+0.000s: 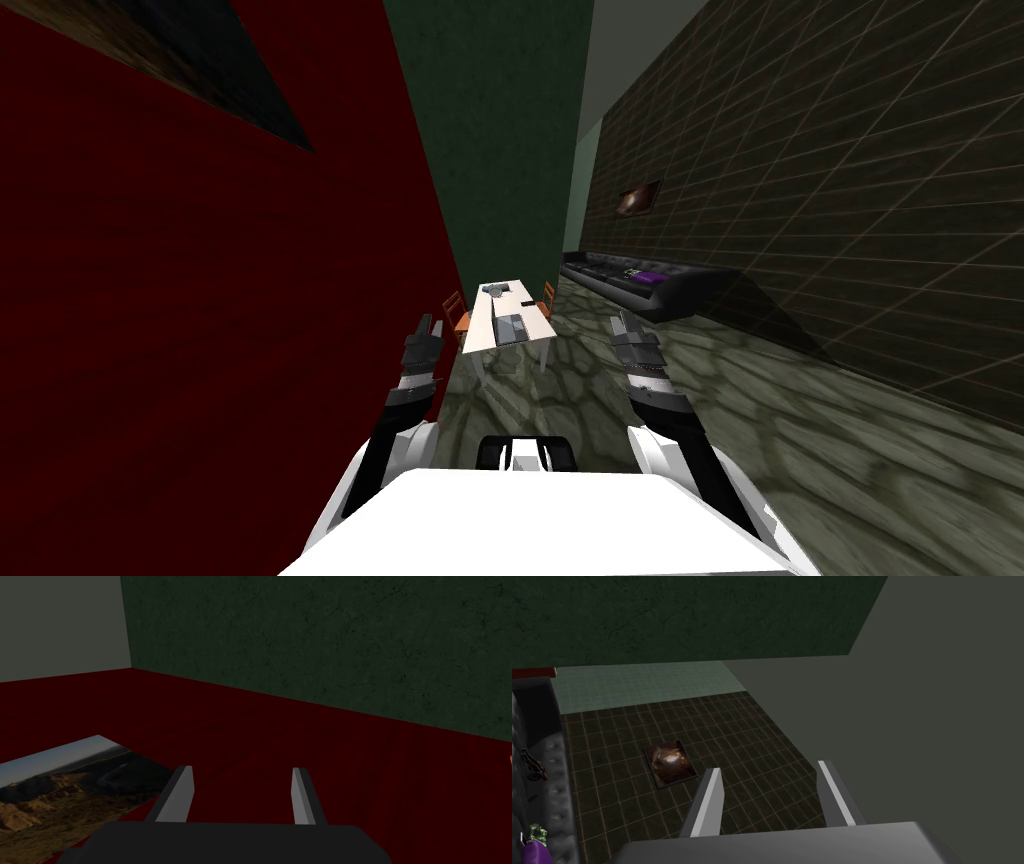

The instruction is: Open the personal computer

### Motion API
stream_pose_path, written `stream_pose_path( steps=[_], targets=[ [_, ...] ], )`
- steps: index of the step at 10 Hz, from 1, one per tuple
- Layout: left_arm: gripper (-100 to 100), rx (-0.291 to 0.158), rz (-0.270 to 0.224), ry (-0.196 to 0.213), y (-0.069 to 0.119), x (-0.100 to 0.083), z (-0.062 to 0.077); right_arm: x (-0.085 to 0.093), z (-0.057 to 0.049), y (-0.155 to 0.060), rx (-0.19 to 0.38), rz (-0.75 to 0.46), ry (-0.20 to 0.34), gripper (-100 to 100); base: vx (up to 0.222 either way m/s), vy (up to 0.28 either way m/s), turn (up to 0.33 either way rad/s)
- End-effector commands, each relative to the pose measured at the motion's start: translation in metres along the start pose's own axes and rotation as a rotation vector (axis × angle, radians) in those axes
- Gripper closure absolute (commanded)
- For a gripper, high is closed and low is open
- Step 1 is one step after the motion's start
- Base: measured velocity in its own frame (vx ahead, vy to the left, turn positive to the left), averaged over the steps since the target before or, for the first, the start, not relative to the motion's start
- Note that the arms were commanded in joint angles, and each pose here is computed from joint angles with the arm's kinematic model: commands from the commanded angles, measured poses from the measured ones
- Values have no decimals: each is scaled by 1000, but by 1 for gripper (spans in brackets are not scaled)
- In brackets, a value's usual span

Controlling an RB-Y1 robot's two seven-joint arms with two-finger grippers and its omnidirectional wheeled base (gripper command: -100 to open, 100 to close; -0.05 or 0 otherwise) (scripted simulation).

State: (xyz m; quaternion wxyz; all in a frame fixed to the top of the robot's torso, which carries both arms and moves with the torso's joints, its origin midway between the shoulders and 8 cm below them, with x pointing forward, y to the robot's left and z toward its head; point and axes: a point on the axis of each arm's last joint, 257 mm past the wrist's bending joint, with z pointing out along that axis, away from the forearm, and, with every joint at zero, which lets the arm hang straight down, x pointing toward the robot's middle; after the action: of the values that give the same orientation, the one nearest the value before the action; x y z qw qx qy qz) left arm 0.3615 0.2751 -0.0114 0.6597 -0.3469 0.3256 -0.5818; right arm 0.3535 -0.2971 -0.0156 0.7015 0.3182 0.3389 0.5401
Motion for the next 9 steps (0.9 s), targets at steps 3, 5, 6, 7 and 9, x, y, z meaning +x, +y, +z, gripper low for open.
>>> stream_pose_path(
  steps=[3, 5, 6, 7, 9],
  targets=[
    [-100, -60, 61, 54, 24, 6, -3, 0, 0, 0, 1, 0, 0, 0, 43, -12, -40],
    [-100, -99, 97, 77, 41, 8, -5, 0, 0, 0, 1, 0, 0, 0, 98, -19, -52],
    [-100, -114, 110, 85, 47, 9, -7, 0, 0, 0, 1, 0, 0, 0, 75, -25, -27],
    [-100, -144, 138, 101, 60, 9, -9, 0, 0, 0, 1, 0, 0, 0, 83, -18, -57],
    [-100, -208, 198, 135, 87, 9, -15, 0, 0, 0, 1, 0, 0, 0, 120, -13, -83]
  ],
)
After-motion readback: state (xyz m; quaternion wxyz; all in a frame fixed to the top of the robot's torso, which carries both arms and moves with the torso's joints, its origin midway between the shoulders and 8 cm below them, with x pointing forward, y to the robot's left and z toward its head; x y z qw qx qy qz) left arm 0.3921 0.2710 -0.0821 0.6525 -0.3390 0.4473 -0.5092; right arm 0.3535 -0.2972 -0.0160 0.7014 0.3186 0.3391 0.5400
